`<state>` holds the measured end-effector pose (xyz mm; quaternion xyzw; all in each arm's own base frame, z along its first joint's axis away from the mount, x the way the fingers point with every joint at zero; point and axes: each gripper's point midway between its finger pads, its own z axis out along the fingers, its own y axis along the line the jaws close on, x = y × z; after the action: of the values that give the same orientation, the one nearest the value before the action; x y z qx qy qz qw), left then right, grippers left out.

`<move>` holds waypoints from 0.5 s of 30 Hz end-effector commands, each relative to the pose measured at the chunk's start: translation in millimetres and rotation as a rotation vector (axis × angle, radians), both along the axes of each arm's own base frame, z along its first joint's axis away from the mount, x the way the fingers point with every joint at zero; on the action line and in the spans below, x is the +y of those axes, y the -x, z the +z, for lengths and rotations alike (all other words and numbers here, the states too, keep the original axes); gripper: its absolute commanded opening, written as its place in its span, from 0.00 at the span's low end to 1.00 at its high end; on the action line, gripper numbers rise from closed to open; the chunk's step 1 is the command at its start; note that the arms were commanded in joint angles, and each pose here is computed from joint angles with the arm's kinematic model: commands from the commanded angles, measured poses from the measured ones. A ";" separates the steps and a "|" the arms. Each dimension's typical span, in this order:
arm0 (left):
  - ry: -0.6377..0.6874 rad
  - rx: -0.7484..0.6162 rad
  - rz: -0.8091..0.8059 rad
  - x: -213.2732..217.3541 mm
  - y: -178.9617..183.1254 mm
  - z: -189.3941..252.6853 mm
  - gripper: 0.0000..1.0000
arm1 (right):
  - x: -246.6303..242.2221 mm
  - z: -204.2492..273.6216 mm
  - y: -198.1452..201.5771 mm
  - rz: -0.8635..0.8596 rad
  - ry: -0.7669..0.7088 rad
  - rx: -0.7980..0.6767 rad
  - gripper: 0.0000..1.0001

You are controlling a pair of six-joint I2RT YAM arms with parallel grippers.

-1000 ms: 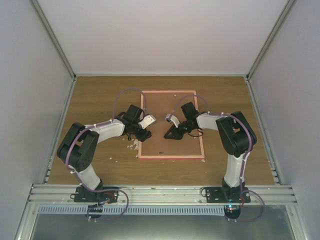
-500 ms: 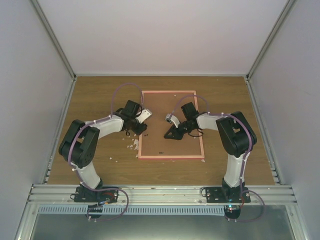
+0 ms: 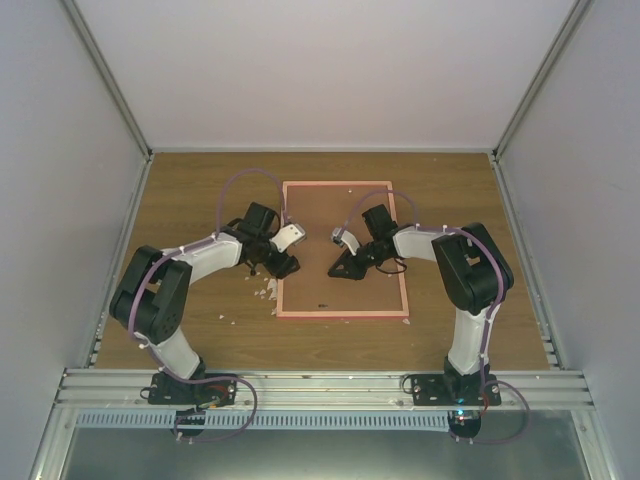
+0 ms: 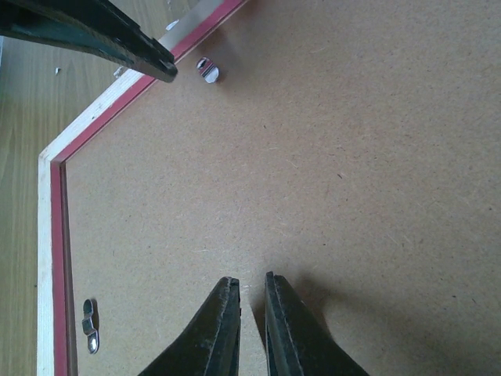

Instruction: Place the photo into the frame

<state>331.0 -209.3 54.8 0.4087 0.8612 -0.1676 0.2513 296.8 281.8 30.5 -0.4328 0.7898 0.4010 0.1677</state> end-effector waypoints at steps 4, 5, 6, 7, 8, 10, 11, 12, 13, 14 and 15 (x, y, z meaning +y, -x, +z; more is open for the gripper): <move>-0.046 0.013 -0.030 -3.8 1.7 -19.7 0.67 | -15.9 -29.0 8.9 -0.036 0.129 0.035 0.12; -0.055 0.015 -0.030 -2.8 2.7 -22.6 0.67 | -15.7 -28.9 9.0 -0.036 0.129 0.036 0.12; -0.065 0.016 -0.029 -1.0 3.1 -25.3 0.67 | -15.5 -28.7 8.5 -0.036 0.129 0.035 0.12; -0.079 0.018 -0.024 1.6 3.5 -28.4 0.68 | -15.5 -29.1 8.7 -0.037 0.130 0.037 0.12; -0.094 0.017 -0.019 4.2 3.0 -31.1 0.68 | -15.6 -29.3 8.7 -0.039 0.130 0.040 0.12; -0.115 0.016 0.005 10.3 -0.1 -34.1 0.66 | -15.8 -30.2 9.1 -0.039 0.131 0.043 0.12; -0.115 0.020 0.012 12.3 -0.7 -35.1 0.66 | -15.7 -30.8 9.3 -0.039 0.132 0.044 0.12; -0.116 0.022 0.015 13.7 -0.9 -35.6 0.66 | -15.9 -31.2 8.7 -0.041 0.134 0.044 0.12; -0.123 0.024 0.014 14.9 -0.6 -37.6 0.67 | -15.8 -31.8 8.4 -0.042 0.135 0.045 0.12; -0.123 0.023 0.008 14.7 -0.2 -37.7 0.69 | -15.8 -31.9 8.2 -0.042 0.136 0.045 0.12; -0.130 0.022 0.002 15.6 1.0 -39.2 0.71 | -15.9 -32.1 8.0 -0.044 0.136 0.046 0.12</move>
<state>337.0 -212.8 38.7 0.4259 0.8569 -0.1462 0.2508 297.3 281.6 30.1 -0.4269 0.7936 0.4007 0.1653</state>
